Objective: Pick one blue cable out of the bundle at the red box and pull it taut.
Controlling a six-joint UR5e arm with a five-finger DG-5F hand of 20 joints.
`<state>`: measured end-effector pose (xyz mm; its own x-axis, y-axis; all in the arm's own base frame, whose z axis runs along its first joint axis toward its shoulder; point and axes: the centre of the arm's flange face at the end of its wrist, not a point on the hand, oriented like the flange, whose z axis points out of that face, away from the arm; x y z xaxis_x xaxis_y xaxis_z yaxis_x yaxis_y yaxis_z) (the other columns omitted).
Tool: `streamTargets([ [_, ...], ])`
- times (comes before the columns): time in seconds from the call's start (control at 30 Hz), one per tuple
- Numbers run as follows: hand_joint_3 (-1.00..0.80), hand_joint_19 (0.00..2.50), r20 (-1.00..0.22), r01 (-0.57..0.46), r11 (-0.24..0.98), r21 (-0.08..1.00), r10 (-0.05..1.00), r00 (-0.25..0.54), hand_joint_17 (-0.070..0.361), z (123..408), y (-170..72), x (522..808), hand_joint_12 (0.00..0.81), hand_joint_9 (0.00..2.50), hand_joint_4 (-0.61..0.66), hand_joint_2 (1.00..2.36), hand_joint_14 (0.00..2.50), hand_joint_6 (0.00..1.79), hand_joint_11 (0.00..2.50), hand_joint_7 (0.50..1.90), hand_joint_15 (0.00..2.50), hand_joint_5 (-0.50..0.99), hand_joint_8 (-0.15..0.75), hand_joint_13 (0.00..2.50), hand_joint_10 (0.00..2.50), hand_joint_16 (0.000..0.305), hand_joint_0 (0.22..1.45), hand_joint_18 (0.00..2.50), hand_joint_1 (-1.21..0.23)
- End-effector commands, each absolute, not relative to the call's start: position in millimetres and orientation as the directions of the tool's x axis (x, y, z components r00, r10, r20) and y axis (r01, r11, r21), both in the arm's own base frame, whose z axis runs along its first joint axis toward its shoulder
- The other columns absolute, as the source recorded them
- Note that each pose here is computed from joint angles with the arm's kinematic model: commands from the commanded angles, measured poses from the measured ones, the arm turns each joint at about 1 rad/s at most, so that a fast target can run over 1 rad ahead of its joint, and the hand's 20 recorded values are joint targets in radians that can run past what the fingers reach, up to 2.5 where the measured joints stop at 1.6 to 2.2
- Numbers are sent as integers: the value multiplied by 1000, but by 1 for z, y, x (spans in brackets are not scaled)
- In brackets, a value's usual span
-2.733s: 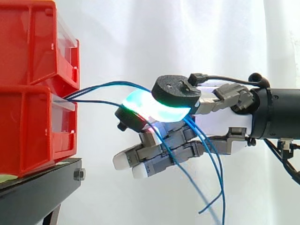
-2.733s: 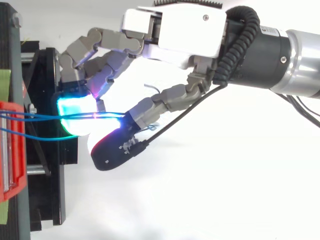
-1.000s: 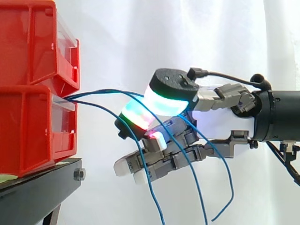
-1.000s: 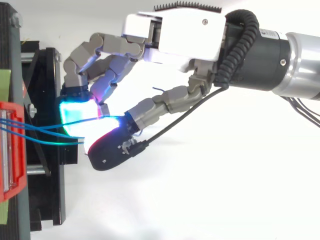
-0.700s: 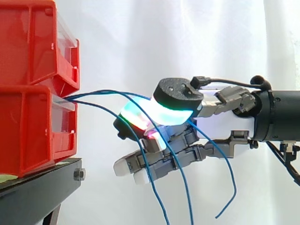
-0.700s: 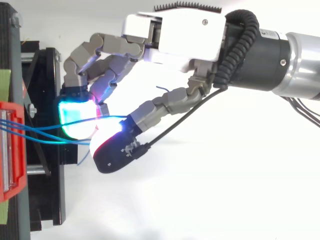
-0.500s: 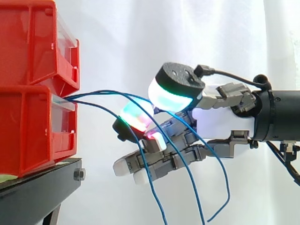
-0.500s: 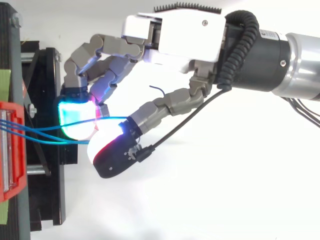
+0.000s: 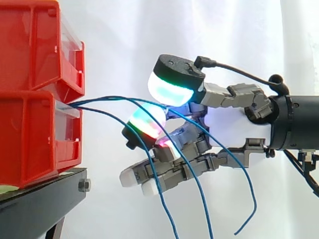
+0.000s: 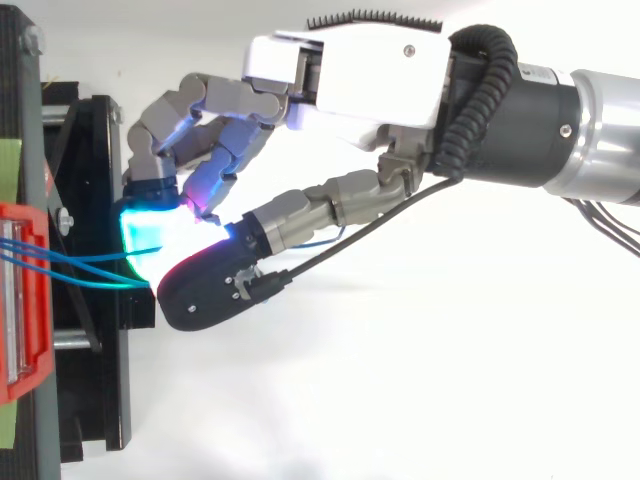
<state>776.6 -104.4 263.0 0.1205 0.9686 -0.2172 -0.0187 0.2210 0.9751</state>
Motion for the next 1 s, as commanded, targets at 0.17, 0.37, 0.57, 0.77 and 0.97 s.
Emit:
streamTargets([
  [0.17,-200,281,-217,-19,221,975,969,121,135,263,-104,777,492,1077,127,1011,7,917,1090,1004,178,-125,434,553,9,60,588,525,-719],
  [0.37,-84,267,-217,-19,221,975,969,121,135,263,-104,777,494,1089,116,1014,8,928,1101,1027,199,-117,439,587,10,60,605,546,-787],
  [0.57,-20,254,-217,-17,221,975,968,122,139,263,-104,777,506,1114,80,1012,10,931,1109,1070,213,-108,441,624,8,62,617,564,-818],
  [0.77,-6,251,-226,14,226,974,963,144,139,261,-109,773,506,1122,61,1010,8,931,1101,1090,219,-104,436,632,9,62,625,567,-832],
  [0.97,-5,249,-277,233,236,943,947,163,139,250,-122,747,503,1088,55,1011,8,931,1102,1098,212,-105,431,610,8,62,625,559,-832],
])
